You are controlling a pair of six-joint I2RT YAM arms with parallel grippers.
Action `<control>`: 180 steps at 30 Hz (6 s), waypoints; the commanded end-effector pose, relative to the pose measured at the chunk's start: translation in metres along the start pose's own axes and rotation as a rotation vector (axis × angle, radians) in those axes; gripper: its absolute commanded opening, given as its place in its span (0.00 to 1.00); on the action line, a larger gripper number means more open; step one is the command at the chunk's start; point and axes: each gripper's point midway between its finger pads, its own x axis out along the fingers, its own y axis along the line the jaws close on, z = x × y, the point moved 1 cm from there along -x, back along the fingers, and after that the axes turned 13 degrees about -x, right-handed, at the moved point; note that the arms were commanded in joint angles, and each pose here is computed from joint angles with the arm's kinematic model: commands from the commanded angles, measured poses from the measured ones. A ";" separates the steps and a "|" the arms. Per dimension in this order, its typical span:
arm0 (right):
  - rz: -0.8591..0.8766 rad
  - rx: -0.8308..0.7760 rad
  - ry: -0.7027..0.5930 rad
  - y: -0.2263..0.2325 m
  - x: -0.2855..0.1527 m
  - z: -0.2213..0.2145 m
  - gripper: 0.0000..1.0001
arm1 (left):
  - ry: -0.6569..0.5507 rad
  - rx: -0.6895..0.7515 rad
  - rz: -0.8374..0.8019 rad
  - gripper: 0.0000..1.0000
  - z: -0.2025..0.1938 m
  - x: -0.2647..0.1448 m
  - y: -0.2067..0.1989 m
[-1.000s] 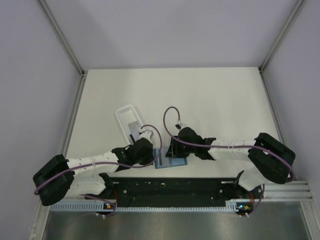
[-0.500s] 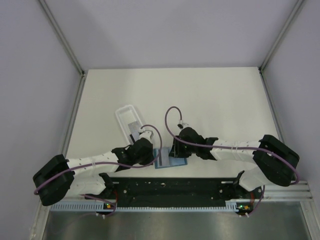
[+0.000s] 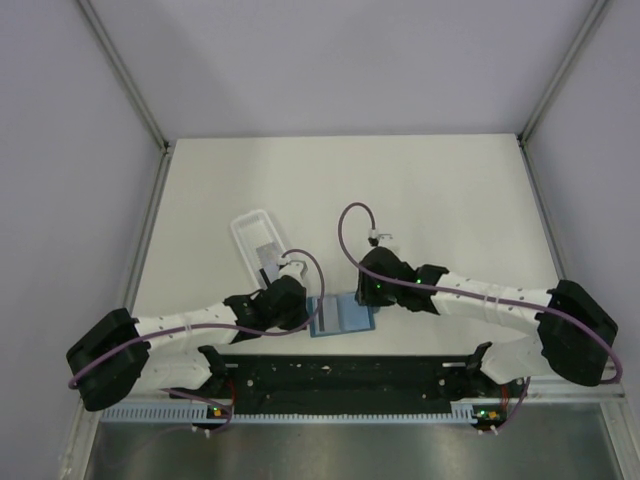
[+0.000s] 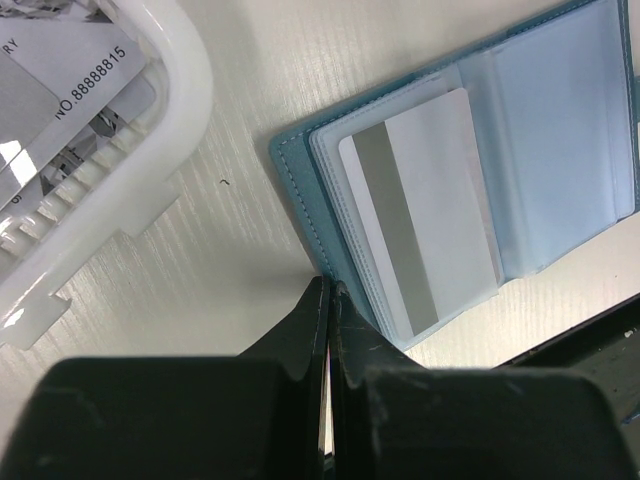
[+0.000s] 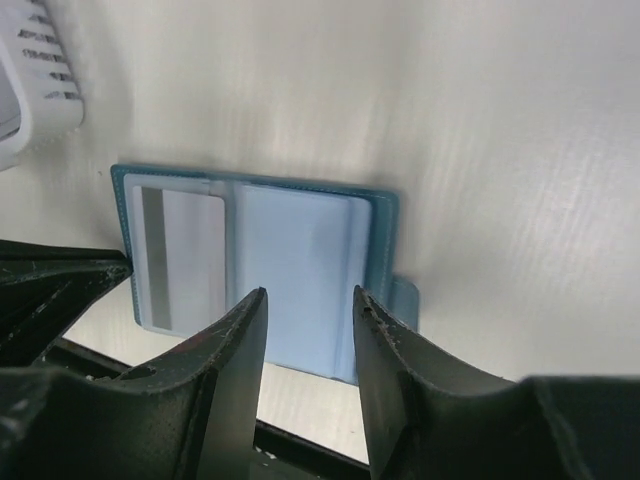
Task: Put the credit cards into the card holder
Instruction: Close the card holder at the center of the board, then turn over the card holder at the center of the board.
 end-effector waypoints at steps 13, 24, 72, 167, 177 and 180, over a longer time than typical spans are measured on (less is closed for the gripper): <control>-0.267 -0.054 0.086 -0.045 -0.026 -0.010 0.39 | 0.003 0.013 -0.028 0.00 0.005 0.001 -0.012; -0.247 -0.043 0.059 -0.042 -0.023 -0.007 0.00 | 0.004 0.012 -0.029 0.00 0.005 0.002 -0.012; 0.318 -0.132 -0.142 0.088 -0.062 0.037 0.00 | -0.282 -0.148 0.018 0.00 0.043 -0.059 0.019; 0.221 -0.087 -0.129 0.030 -0.033 0.015 0.00 | -0.288 -0.122 -0.108 0.00 0.059 -0.077 -0.017; 0.233 -0.076 0.038 0.036 0.016 -0.024 0.00 | -0.278 -0.087 -0.173 0.00 0.065 -0.079 -0.039; 0.240 -0.076 0.026 0.037 0.012 -0.020 0.00 | -0.275 -0.076 -0.197 0.00 0.068 -0.079 -0.048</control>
